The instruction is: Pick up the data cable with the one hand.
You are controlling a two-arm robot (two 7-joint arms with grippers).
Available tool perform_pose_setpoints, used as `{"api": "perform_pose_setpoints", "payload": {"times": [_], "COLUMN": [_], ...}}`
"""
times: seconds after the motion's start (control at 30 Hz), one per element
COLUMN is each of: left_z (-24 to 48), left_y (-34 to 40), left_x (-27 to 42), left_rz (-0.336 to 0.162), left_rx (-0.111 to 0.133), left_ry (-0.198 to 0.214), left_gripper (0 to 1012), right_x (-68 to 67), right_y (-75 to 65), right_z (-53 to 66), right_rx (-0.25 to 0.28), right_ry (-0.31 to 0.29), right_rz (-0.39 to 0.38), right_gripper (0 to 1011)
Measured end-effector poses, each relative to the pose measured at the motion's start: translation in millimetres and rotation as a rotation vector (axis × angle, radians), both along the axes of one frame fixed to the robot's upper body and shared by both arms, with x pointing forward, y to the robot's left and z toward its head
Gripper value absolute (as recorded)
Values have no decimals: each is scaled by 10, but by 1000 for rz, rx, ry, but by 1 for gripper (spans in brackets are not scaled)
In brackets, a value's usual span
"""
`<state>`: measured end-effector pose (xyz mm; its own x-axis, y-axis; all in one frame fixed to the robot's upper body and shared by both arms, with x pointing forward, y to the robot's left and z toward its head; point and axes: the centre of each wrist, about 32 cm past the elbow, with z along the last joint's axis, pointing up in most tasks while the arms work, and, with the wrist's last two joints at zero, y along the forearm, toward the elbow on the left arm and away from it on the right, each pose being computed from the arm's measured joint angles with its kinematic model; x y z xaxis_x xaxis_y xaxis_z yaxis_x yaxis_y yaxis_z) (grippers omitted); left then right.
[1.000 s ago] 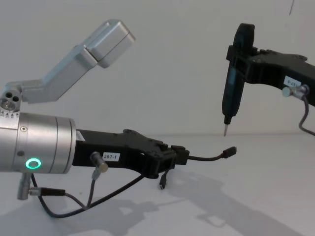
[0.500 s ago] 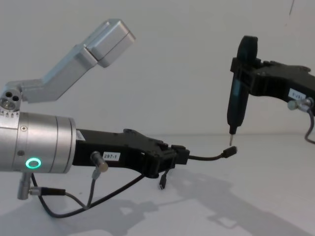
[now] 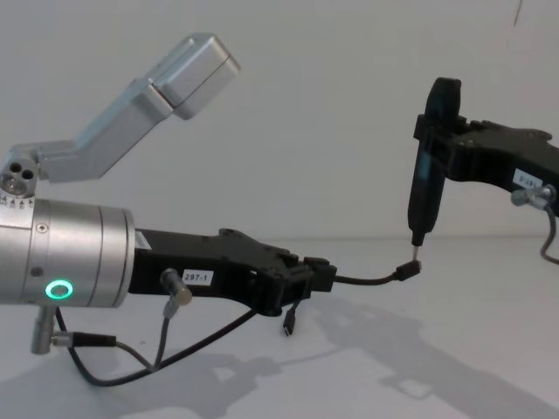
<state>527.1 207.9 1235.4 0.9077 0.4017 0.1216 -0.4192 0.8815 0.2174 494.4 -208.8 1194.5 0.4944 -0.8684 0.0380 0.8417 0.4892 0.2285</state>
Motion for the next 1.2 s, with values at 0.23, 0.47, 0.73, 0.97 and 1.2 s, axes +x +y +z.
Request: {"api": "perform_pose_setpoints", "payload": {"times": [0.23,0.47,0.73,0.97,1.2], "left_z": [0,0,0,0,0], "left_y": [0,0,0,0,0], "left_x": [0,0,0,0,0], "left_rz": [0,0,0,0,0], "left_rx": [0,0,0,0,0], "left_ry": [0,0,0,0,0], "left_gripper": [42,42,42,42,42], "right_x": [31,38,31,26,26], "right_y": [-18,-44,-83,-120,-140], "right_z": [-16,-4,30,68,96], "right_rx": [2,1,-1,-10,-14], "right_ry": [3,14,29,41,44], "right_rz": [-2,8,36,74,92], "right_gripper": [279,279,279,279,279]}}
